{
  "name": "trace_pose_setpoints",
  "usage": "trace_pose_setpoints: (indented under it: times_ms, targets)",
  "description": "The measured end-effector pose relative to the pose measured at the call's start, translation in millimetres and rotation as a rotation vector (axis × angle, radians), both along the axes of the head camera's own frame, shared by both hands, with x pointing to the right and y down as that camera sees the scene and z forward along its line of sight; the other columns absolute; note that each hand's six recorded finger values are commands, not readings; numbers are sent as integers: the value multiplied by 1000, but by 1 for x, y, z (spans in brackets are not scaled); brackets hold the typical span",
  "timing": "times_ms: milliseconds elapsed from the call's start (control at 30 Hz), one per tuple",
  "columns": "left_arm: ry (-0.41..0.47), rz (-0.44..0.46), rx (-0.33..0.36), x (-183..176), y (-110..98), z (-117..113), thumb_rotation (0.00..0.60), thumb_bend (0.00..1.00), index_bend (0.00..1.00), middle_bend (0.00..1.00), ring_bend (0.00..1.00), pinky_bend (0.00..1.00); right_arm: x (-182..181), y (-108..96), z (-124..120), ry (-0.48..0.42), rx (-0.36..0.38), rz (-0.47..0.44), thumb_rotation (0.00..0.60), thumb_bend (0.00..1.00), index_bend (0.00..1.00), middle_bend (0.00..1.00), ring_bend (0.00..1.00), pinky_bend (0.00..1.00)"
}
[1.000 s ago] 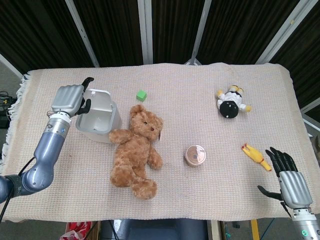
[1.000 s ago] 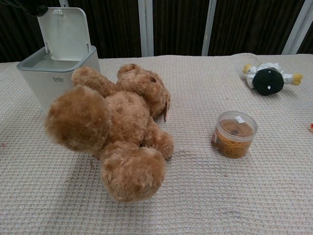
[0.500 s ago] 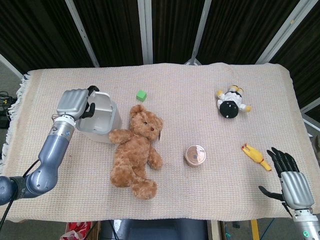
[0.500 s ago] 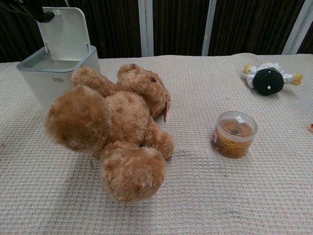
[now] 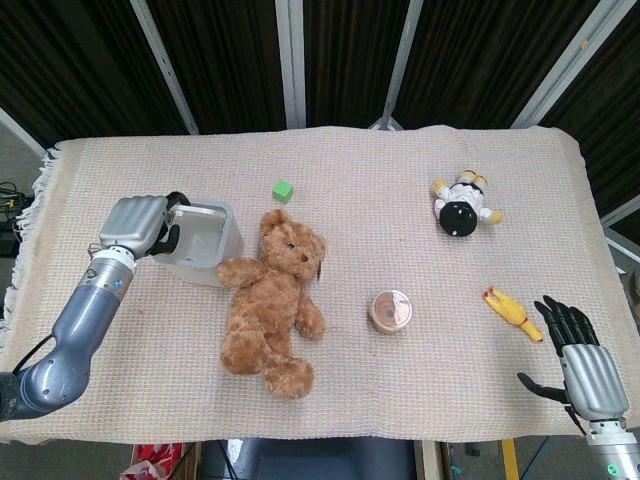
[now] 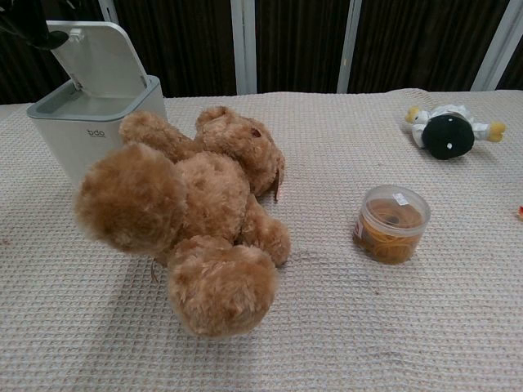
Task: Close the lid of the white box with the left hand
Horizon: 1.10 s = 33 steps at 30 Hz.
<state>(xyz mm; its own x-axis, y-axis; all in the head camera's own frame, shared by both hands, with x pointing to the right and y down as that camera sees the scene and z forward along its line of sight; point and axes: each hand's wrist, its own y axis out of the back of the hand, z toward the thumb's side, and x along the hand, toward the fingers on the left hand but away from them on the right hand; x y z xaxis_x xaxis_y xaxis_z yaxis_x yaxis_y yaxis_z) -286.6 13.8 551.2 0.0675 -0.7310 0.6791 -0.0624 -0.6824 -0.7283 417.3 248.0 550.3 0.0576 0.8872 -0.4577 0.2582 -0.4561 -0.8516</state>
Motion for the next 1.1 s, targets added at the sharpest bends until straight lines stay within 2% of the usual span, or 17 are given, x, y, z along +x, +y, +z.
trace_pose_setpoints:
  times_ms: [400, 1100]
  targets:
    - [-22, 61, -28, -9, 25, -2, 600, 597, 305, 1000, 934, 1000, -2, 1, 0, -4, -3, -6, 600, 191, 0, 0, 0, 0]
    - [-43, 100, -77, -4, 49, 29, 600, 598, 308, 1000, 935, 1000, -1, 2, -1, -5, -4, 0, 600, 191, 0, 0, 0, 0]
